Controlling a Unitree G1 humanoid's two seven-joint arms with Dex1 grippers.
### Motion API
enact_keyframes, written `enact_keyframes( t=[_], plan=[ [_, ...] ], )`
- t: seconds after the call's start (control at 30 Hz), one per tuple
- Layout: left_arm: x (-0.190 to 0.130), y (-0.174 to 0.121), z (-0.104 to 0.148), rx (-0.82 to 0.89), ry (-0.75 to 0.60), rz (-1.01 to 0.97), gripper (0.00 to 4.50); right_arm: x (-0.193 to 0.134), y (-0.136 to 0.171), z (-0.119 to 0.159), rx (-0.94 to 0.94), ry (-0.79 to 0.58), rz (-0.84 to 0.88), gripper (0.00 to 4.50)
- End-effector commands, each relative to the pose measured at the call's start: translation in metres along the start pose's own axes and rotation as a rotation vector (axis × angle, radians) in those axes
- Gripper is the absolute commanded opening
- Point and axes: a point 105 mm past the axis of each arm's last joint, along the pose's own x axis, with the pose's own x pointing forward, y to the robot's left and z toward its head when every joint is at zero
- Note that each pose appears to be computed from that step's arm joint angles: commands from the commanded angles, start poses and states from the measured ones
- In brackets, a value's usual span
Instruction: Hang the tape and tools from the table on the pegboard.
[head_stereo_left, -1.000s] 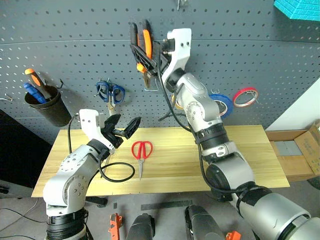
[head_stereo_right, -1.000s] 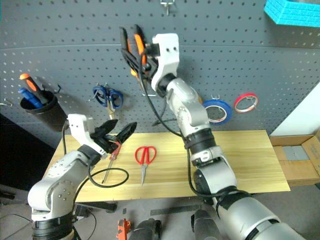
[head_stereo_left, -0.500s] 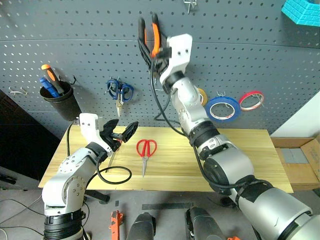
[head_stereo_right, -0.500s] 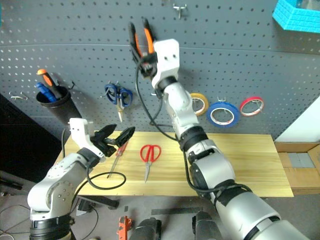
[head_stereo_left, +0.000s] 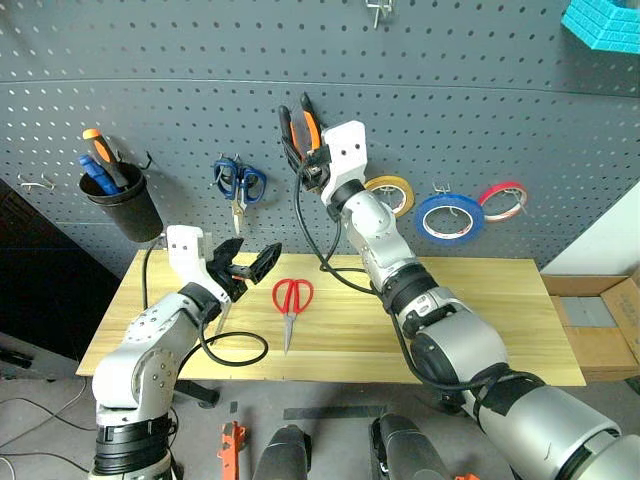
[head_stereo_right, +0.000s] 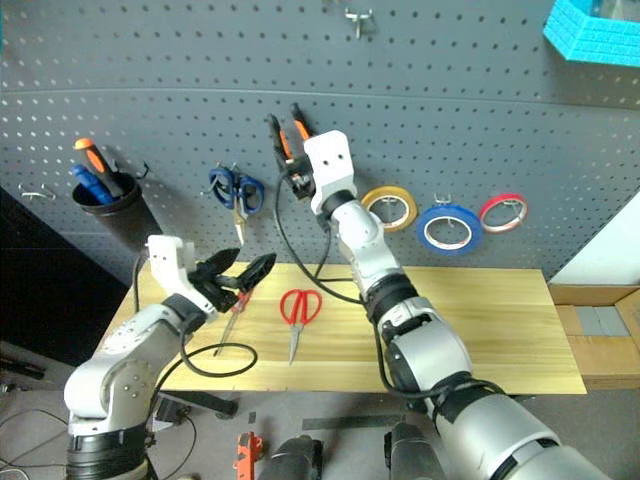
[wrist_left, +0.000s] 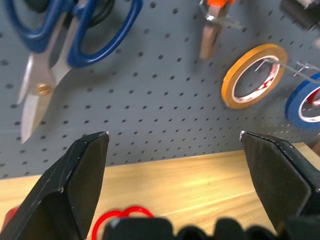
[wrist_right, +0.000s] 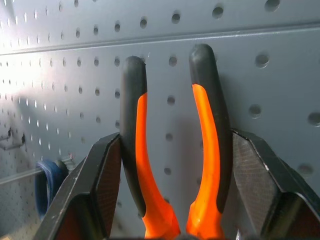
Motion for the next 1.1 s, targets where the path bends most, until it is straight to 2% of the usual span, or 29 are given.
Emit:
enact_keyframes(
  t=[0.03, 0.07, 0.1, 0.17, 0.27, 0.4, 0.5, 0.63, 0.83, 0.93, 1.1],
  plan=[
    [0.004, -0.004, 0.012, 0.021, -0.054, -0.019, 4.50, -0.014, -0.005, -0.015, -0.007, 0.048, 0.033, 4.02],
    [0.006, -0.004, 0.012, 0.020, -0.056, -0.022, 4.50, -0.016, -0.013, -0.014, -0.027, 0.051, 0.023, 4.38],
    [0.007, -0.005, 0.011, 0.020, -0.056, -0.027, 4.50, -0.019, -0.024, -0.012, -0.052, 0.052, 0.006, 4.46],
    [0.012, -0.008, 0.007, 0.019, -0.050, -0.049, 4.50, -0.027, -0.044, -0.002, -0.095, 0.036, -0.001, 4.46],
    [0.018, -0.013, 0.000, 0.014, -0.036, -0.072, 4.50, -0.036, -0.058, 0.007, -0.130, 0.029, 0.013, 4.46],
    [0.027, -0.016, -0.013, 0.017, -0.009, -0.078, 4.50, -0.053, -0.058, 0.023, -0.171, 0.022, 0.111, 4.46],
    [0.031, -0.012, -0.038, 0.050, 0.062, 0.003, 4.50, -0.081, -0.046, 0.028, -0.171, 0.063, 0.249, 4.46],
    [0.028, -0.002, -0.081, 0.165, 0.198, 0.137, 4.50, -0.125, -0.040, 0.007, -0.135, 0.195, 0.386, 4.46],
    [0.018, 0.008, -0.117, 0.250, 0.300, 0.282, 4.50, -0.195, -0.007, -0.041, -0.074, 0.415, 0.684, 4.46],
    [0.009, 0.015, -0.129, 0.232, 0.343, 0.368, 4.50, -0.213, 0.007, -0.056, -0.034, 0.459, 0.779, 4.46],
    [-0.011, 0.025, -0.145, 0.181, 0.401, 0.482, 4.50, -0.224, 0.020, -0.072, 0.001, 0.490, 0.849, 4.46]
  ],
)
